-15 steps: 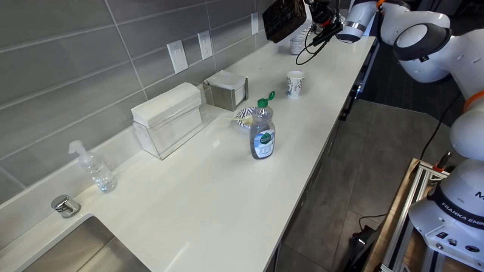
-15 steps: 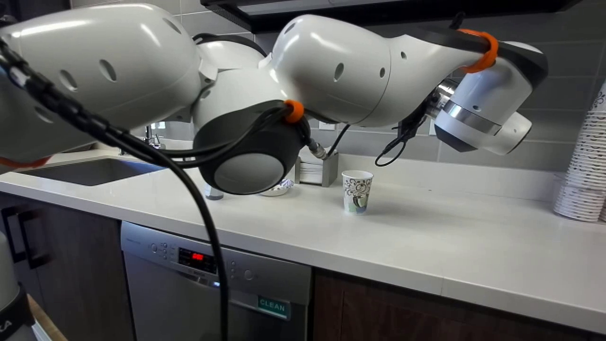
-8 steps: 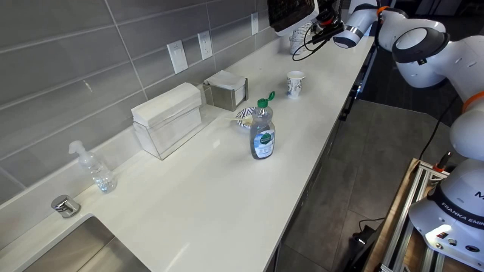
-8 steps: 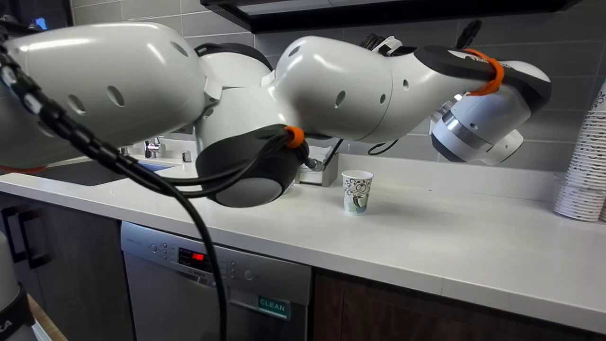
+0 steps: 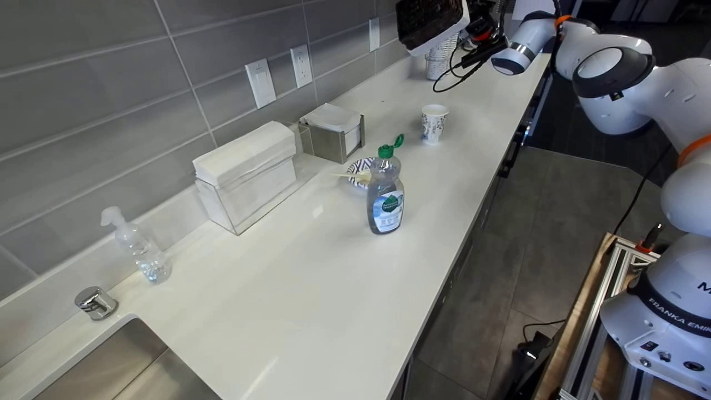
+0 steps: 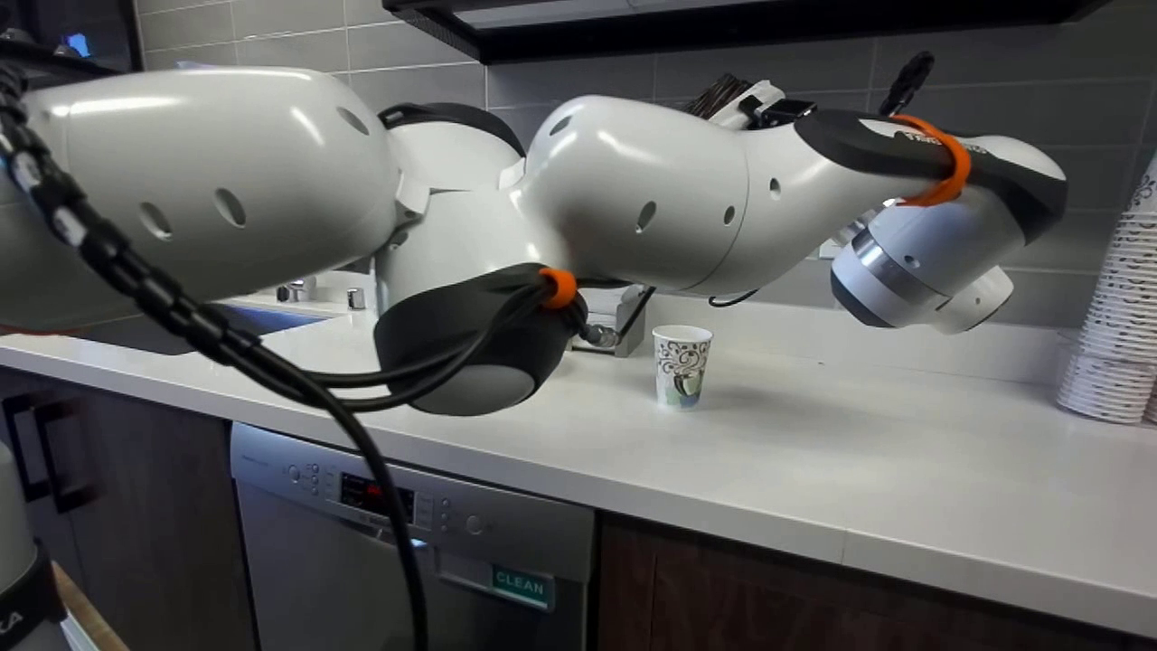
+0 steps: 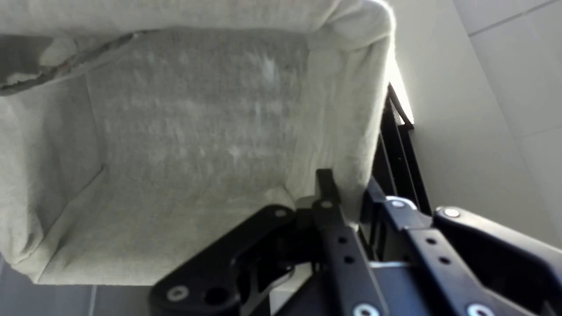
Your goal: Pour out the contents from the brown basket
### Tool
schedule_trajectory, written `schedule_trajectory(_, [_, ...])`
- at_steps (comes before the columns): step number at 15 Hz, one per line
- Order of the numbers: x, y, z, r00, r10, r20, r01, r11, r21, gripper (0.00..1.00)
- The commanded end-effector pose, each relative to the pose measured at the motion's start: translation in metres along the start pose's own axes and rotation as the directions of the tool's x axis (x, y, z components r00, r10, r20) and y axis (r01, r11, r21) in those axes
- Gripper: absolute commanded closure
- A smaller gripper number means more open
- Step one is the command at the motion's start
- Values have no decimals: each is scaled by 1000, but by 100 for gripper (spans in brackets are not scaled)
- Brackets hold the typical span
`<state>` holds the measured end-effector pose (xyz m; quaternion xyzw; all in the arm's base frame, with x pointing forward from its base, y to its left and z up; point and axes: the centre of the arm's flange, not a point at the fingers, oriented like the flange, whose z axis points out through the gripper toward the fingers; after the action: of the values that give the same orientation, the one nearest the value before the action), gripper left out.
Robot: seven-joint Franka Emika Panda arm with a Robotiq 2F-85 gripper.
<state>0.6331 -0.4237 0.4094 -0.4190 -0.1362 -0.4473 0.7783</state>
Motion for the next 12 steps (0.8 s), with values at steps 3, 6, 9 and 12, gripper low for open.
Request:
schedule_trajectory(3, [31,21,-24,999,14,-53,-11,998,64,96])
schedule_trajectory(6, [44,7,-41,993,-39,-113,56,986,157,96])
schedule_trajectory(9, [57,-5,-52,984,-76,-160,100,983,152,96])
schedule_trajectory(12, [59,7,-51,985,-38,-166,26,997,-75,96])
